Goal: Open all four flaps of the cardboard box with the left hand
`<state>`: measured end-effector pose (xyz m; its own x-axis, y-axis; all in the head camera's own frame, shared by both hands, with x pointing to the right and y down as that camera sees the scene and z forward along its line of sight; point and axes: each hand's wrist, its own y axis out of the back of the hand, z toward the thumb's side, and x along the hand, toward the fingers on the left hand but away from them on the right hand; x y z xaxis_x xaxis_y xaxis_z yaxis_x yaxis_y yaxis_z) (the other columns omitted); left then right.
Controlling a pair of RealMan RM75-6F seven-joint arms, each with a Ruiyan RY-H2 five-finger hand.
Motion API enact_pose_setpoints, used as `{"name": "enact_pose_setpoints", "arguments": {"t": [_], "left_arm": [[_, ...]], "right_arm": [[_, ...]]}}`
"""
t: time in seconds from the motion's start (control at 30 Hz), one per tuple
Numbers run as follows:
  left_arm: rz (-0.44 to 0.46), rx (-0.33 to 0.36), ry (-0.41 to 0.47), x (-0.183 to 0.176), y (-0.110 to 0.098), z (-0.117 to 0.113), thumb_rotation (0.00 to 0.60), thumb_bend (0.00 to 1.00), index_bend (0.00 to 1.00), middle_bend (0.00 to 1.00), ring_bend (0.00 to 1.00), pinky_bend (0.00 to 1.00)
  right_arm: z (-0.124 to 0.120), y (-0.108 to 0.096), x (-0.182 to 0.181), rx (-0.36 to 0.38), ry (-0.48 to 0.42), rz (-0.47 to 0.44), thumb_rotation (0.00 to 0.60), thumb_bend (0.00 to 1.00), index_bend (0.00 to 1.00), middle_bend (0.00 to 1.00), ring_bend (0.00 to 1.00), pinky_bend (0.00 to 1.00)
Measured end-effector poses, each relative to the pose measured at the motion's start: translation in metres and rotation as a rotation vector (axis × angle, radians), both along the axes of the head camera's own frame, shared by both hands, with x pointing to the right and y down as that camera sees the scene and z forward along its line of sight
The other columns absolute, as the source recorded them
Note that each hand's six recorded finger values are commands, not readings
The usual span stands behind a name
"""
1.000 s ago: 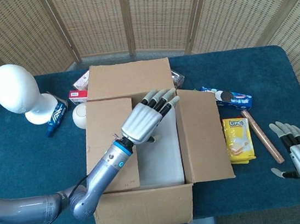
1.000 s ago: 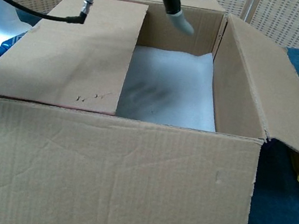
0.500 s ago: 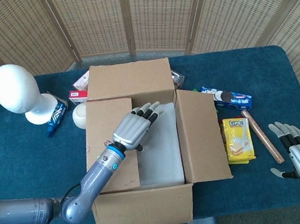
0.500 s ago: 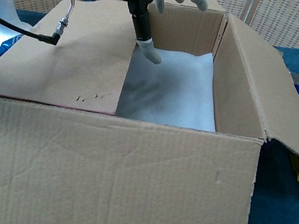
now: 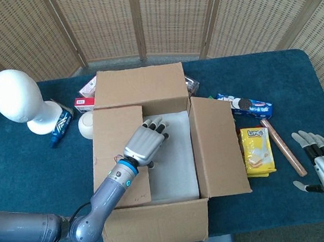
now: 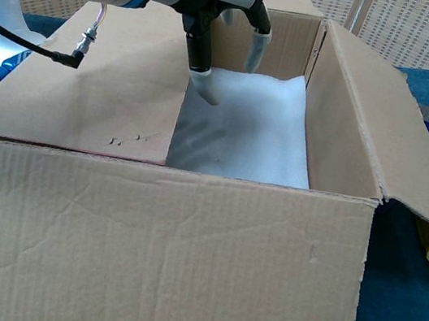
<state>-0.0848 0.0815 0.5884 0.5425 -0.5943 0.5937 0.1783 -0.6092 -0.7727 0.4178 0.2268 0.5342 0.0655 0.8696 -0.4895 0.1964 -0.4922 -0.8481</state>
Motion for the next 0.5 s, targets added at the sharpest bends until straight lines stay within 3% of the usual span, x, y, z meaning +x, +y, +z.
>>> {"name": "enact_pose_setpoints", "arguments": {"t": [0.2, 0.37, 0.5], "left_arm": [[-0.005, 0.008, -0.002, 0.0001, -0.0020, -0.0006, 0.600, 0.02, 0.47, 0.20, 0.07, 0.18], [-0.003, 0.004, -0.007, 0.0013, 0.0002, 0.0016, 0.600, 0.02, 0.47, 0.29, 0.17, 0.27], [0.007, -0.005, -0.023, 0.0022, 0.0024, 0.0050, 0.600, 0.02, 0.48, 0.30, 0.17, 0.24]], "right_arm": [[0.0005, 0.0004, -0.0008, 0.000, 0.004, -0.003, 0.600, 0.00, 0.00, 0.00, 0.00, 0.00], [0.0005, 0.0005, -0.0011, 0.001, 0.002, -0.003, 0.600, 0.00, 0.00, 0.00, 0.00, 0.00], [-0.0004, 0.0001, -0.0008, 0.003, -0.001, -0.001, 0.600, 0.00, 0.00, 0.00, 0.00, 0.00]]}}
